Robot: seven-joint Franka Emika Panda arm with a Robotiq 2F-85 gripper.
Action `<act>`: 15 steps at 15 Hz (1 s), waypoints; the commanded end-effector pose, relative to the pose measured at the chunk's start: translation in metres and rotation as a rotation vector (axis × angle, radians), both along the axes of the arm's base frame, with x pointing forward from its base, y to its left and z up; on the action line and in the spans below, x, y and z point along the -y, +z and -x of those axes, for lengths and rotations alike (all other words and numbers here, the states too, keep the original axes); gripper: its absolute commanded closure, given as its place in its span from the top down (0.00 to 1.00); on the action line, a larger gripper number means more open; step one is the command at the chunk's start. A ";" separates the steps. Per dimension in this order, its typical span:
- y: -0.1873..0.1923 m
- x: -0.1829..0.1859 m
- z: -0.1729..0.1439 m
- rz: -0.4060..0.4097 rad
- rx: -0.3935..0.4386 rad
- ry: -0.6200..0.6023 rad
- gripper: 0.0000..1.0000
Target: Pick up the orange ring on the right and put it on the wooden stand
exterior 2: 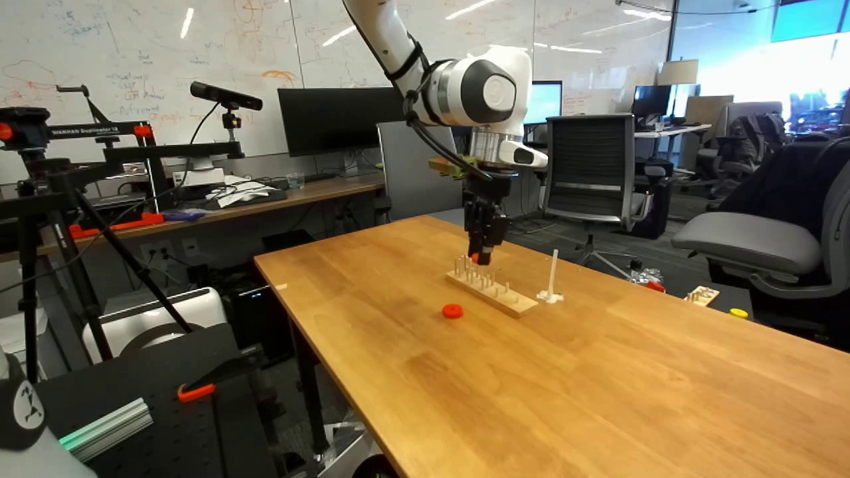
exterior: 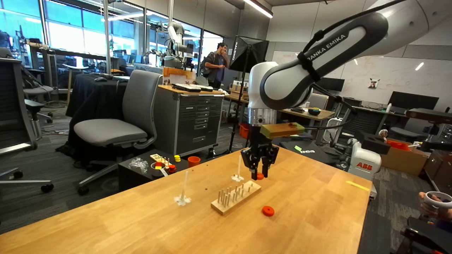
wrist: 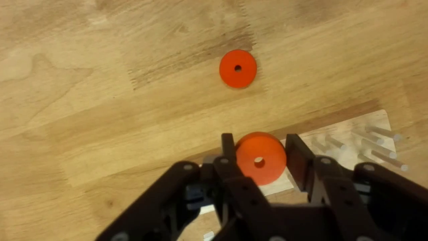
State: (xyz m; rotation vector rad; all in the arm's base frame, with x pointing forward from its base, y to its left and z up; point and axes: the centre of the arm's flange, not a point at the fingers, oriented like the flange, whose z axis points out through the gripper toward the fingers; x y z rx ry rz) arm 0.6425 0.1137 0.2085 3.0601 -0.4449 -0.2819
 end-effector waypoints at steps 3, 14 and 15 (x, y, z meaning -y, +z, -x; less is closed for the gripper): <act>-0.016 0.001 -0.040 0.013 -0.059 -0.071 0.17; -0.040 0.002 -0.062 0.022 -0.107 -0.110 0.17; -0.042 0.002 -0.063 0.023 -0.110 -0.114 0.17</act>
